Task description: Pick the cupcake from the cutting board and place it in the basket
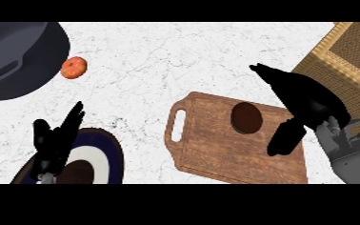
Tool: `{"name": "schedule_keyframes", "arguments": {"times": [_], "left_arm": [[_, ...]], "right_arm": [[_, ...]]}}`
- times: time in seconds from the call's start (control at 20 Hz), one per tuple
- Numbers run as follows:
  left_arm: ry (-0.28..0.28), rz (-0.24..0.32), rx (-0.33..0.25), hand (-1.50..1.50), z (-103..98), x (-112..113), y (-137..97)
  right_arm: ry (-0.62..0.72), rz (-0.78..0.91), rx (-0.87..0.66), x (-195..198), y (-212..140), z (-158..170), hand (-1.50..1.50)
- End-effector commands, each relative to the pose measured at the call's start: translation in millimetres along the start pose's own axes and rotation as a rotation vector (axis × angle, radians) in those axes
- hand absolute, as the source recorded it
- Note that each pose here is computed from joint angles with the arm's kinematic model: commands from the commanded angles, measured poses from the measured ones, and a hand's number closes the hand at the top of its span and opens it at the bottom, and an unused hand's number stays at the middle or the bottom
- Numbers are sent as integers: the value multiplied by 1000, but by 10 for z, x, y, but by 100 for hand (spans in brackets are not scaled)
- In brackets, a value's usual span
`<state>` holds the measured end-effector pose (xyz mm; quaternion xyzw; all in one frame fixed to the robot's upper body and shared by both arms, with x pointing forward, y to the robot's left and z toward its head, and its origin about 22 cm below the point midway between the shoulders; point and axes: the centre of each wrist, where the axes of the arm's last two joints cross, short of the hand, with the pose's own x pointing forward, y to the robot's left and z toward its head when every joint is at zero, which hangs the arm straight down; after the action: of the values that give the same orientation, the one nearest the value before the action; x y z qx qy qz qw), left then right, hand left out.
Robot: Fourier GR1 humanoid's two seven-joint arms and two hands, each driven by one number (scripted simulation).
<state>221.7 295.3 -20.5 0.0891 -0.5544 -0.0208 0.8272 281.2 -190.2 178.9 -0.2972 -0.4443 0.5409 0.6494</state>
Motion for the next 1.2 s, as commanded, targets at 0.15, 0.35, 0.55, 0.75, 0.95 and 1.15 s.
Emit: {"name": "schedule_keyframes", "arguments": {"times": [0.15,0.35,0.55,0.75,0.95,1.15], "left_arm": [[154,17,-40,0,138,-402,-207],[162,31,-33,0,80,-386,-158],[165,5,-38,0,155,-454,-131],[152,3,-11,0,32,-274,-144],[165,3,-44,0,92,-310,26],[154,12,-29,0,-38,-350,-58]], "right_arm": [[50,6,-29,-53,123,-203,-150],[21,-6,-22,-18,474,-171,-150],[24,-34,-45,7,440,-204,-150],[32,8,-27,-43,617,-415,-150],[71,24,11,94,618,-348,-150],[93,50,58,31,672,-443,-150]]}}
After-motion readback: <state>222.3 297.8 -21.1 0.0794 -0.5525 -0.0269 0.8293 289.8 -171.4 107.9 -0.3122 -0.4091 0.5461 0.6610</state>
